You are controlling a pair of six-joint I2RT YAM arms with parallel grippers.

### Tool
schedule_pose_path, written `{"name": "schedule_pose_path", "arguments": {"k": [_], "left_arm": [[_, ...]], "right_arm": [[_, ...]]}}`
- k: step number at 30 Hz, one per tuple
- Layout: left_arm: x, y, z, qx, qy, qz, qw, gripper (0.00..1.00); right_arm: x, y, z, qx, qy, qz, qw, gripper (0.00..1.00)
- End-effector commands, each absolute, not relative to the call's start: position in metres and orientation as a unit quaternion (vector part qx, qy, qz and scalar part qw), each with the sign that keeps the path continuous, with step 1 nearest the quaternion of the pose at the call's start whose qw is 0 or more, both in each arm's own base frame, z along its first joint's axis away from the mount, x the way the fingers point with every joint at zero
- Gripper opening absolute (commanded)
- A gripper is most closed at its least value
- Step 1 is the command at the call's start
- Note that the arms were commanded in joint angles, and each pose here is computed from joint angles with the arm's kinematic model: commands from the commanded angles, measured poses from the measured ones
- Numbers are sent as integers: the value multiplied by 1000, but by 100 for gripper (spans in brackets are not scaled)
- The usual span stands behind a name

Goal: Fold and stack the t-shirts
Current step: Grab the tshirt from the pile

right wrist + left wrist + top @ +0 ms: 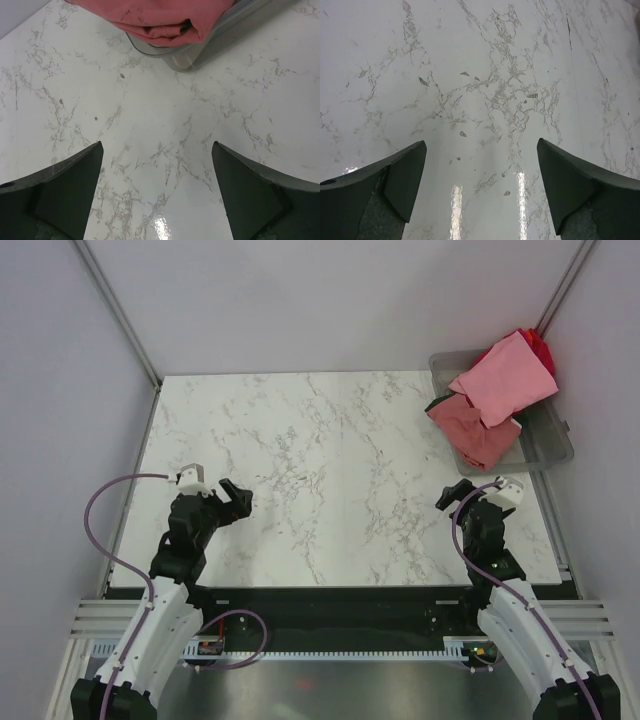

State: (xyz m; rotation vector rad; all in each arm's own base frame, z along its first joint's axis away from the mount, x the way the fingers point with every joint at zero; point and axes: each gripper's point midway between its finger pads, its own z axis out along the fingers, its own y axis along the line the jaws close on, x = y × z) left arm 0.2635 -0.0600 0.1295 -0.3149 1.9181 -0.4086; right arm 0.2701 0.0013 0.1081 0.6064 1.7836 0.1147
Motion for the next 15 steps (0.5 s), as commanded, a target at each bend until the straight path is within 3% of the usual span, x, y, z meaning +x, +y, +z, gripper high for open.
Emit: {"name": "schedule_pose_path", "arguments": {"k": [1,15], "left_arm": [[269,-60,148,-127,793,-175,570,100],[269,-60,148,-126,793,-175,570,100]], "right_arm": [[276,2,134,268,741,64,613,98],[275,-1,131,276,741,59,609,98]]}}
